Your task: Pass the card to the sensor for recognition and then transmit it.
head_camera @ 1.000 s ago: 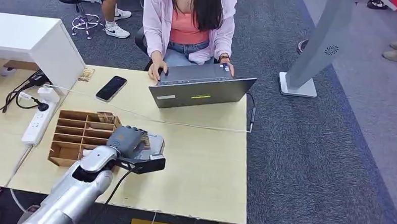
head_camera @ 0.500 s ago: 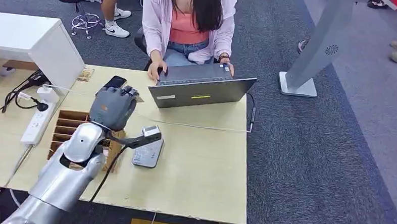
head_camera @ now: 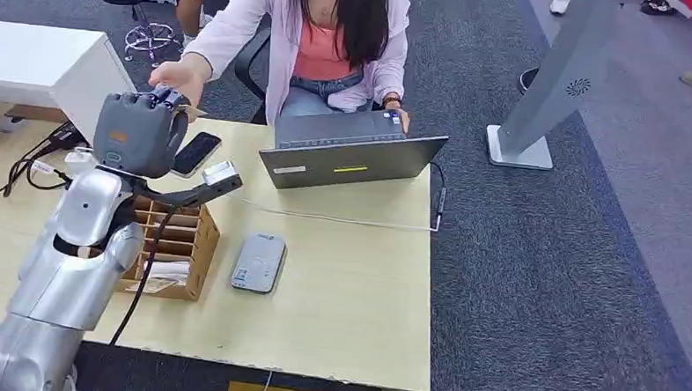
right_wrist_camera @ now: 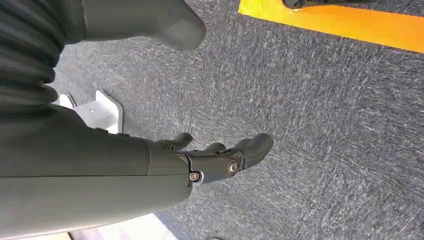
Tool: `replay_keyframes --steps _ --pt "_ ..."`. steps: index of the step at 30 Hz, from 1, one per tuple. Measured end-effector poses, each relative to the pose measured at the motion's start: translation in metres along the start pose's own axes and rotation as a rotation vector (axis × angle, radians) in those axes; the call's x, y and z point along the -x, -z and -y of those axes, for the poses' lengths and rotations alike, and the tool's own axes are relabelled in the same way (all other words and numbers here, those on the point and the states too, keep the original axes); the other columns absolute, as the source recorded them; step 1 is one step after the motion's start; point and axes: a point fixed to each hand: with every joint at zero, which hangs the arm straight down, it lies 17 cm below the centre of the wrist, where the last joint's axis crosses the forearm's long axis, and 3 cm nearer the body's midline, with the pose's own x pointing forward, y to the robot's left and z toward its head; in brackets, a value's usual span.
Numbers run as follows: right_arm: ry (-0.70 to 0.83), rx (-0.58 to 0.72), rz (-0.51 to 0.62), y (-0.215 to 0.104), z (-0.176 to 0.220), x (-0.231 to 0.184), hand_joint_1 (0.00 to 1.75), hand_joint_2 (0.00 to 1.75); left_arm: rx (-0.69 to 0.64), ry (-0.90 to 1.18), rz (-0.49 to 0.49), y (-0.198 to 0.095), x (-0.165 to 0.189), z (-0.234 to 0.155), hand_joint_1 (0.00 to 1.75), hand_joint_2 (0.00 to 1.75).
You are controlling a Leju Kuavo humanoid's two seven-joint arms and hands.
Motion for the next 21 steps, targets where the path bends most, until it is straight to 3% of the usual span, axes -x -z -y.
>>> replay_keyframes --steps 6,14,21 --pt "-0.013 -0.006 0.005 -0.001 -0.002 -0.001 0.00 1.75 -0.030 0.013 -0.019 0.007 0.012 -0.011 1.75 1.75" --pt "-0.057 -0.014 0.012 0.000 -0.002 -0.010 0.00 1.75 -0.073 0.110 -0.094 0.058 0.083 -0.049 1.75 1.75" --pt "-0.061 -0.016 0.012 -0.001 -0.003 -0.011 0.00 1.75 -0.031 0.137 -0.171 0.065 0.130 -0.047 1.75 1.75"
